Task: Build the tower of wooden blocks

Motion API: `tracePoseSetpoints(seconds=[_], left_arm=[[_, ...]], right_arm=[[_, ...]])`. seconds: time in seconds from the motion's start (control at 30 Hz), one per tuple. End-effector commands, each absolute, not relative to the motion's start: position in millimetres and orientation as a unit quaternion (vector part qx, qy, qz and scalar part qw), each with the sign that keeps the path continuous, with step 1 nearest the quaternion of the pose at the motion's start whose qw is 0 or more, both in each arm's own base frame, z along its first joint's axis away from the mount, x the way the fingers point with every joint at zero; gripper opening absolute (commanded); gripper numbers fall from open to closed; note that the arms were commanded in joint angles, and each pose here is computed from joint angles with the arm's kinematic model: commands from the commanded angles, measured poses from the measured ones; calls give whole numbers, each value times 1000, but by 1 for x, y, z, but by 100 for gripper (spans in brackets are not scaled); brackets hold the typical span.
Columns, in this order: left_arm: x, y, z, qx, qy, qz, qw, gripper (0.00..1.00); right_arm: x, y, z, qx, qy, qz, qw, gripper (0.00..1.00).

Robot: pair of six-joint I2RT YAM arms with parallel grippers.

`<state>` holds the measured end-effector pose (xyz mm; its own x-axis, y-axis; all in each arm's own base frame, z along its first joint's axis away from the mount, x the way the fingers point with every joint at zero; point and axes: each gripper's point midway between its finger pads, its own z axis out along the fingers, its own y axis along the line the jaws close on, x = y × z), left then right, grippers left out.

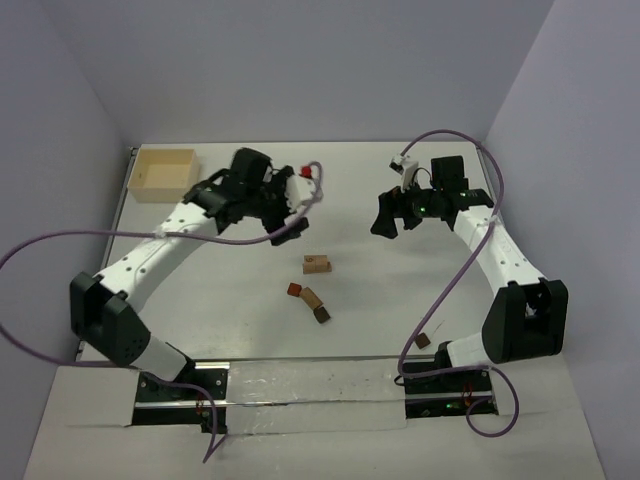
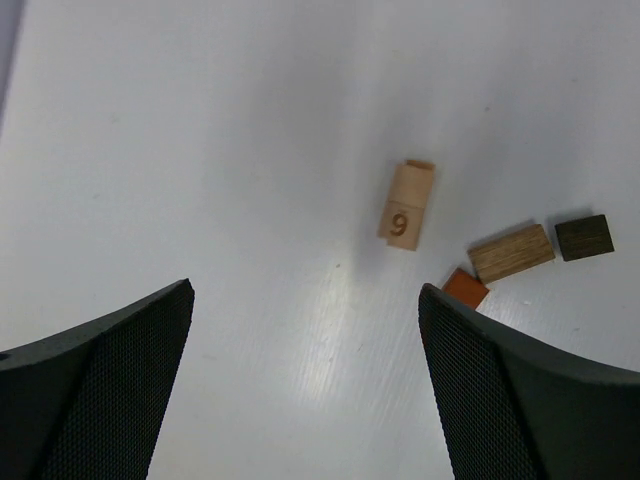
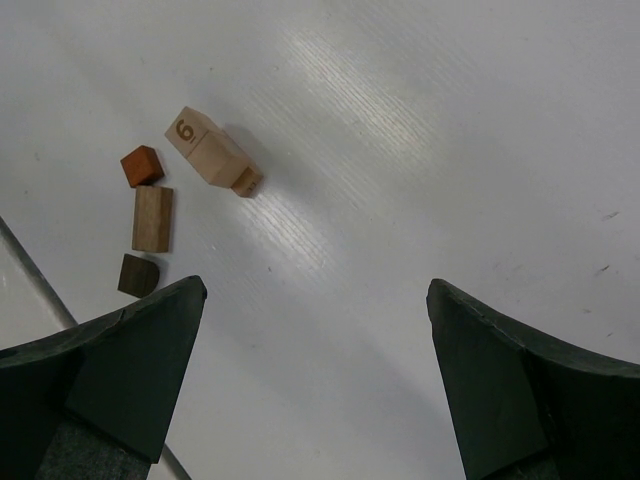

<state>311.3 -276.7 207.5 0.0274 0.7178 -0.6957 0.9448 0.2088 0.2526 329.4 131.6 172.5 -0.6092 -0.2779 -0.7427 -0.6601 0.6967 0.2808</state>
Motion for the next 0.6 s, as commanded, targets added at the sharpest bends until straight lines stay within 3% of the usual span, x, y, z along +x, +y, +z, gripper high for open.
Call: tracePoseSetpoints(seconds=[0.0, 0.13, 0.3, 0.4, 0.57], left_arm=[[322, -233, 267, 494, 707, -230, 450, 99], [336, -178, 296, 373, 728, -227, 528, 99], [357, -128, 298, 230, 769, -214, 557, 99], [361, -106, 307, 147, 776, -258, 557, 99], [365, -49, 320, 67, 786, -206, 579, 99]], right_arm=[[326, 127, 200, -290, 835, 253, 394, 100], [308, 130, 212, -311, 835, 224, 394, 99], [256, 179, 187, -397, 821, 209, 353, 95], [235, 206, 164, -424, 823, 205, 318, 92], [205, 250, 134, -444, 825, 220, 272, 87]])
